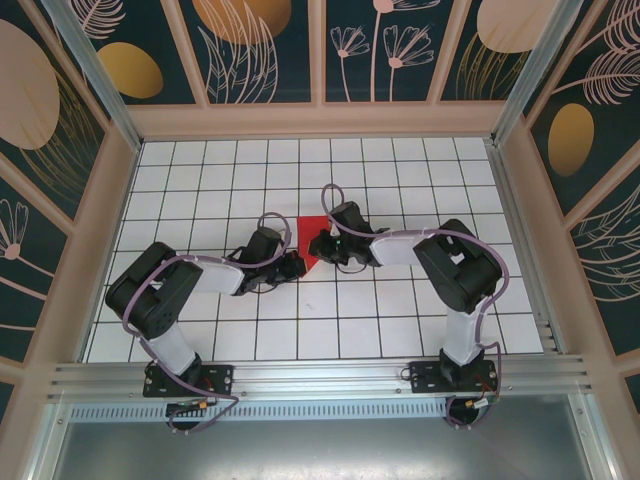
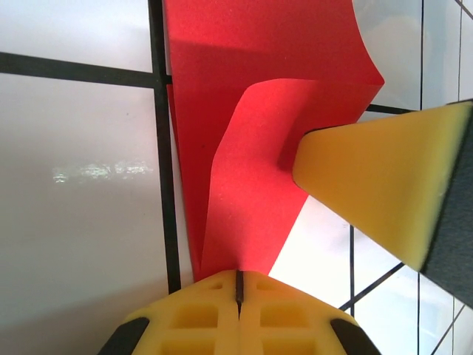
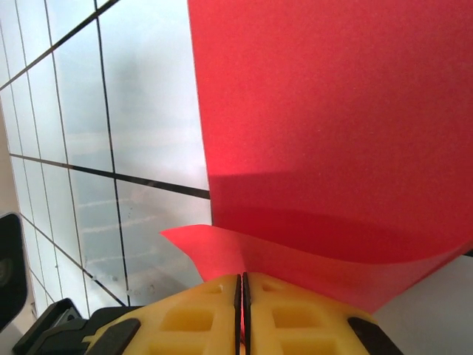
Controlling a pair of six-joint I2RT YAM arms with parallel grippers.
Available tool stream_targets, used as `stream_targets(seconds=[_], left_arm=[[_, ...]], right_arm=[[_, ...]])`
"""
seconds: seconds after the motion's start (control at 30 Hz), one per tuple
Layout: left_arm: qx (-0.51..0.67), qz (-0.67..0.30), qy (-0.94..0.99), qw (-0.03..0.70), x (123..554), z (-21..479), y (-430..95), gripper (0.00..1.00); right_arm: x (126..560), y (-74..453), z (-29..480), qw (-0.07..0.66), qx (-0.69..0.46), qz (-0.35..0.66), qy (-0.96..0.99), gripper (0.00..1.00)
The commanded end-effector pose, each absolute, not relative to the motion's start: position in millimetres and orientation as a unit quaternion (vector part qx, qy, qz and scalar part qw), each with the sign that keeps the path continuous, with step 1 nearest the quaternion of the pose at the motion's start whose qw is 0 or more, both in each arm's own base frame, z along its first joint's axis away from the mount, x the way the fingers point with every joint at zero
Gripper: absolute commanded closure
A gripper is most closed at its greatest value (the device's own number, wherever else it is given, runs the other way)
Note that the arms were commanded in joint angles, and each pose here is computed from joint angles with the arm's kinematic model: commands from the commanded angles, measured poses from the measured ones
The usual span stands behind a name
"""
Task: Fold a paper plane with a square sheet of paper (pick it up from the middle)
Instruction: Third fold the triangle at the center of the table.
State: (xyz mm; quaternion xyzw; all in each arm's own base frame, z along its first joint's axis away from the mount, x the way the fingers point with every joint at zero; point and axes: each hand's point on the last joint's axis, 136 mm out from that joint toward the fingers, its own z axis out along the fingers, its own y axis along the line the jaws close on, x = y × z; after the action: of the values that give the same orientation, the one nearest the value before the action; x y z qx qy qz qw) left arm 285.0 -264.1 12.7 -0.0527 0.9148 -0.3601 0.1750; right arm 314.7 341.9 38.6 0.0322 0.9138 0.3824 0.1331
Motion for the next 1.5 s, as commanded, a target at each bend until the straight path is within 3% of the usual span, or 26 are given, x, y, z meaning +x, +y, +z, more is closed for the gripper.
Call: stream_targets(seconds=[0.0,0.37,1.47], left_arm=[[-0.094,-0.264,0.952,0.123,254.5,-39.6,-224.3,1.0],[-0.112,-0.251,0.954,0.118,247.6,-47.5,-215.3,1.0],[-0.086,-0.215,0.968,0.096,228.3,-62.2,-200.2,1.0]], right_arm=[[311.3,339.0,54.9,0.147,0.017,0.39,0.909,0.87],[294.7,348.3,18.4,0.101,0.002,0.381,0.919,0.9],[378.1,302.4,1.4,0.137,0.003,0.299,0.944,0.9]])
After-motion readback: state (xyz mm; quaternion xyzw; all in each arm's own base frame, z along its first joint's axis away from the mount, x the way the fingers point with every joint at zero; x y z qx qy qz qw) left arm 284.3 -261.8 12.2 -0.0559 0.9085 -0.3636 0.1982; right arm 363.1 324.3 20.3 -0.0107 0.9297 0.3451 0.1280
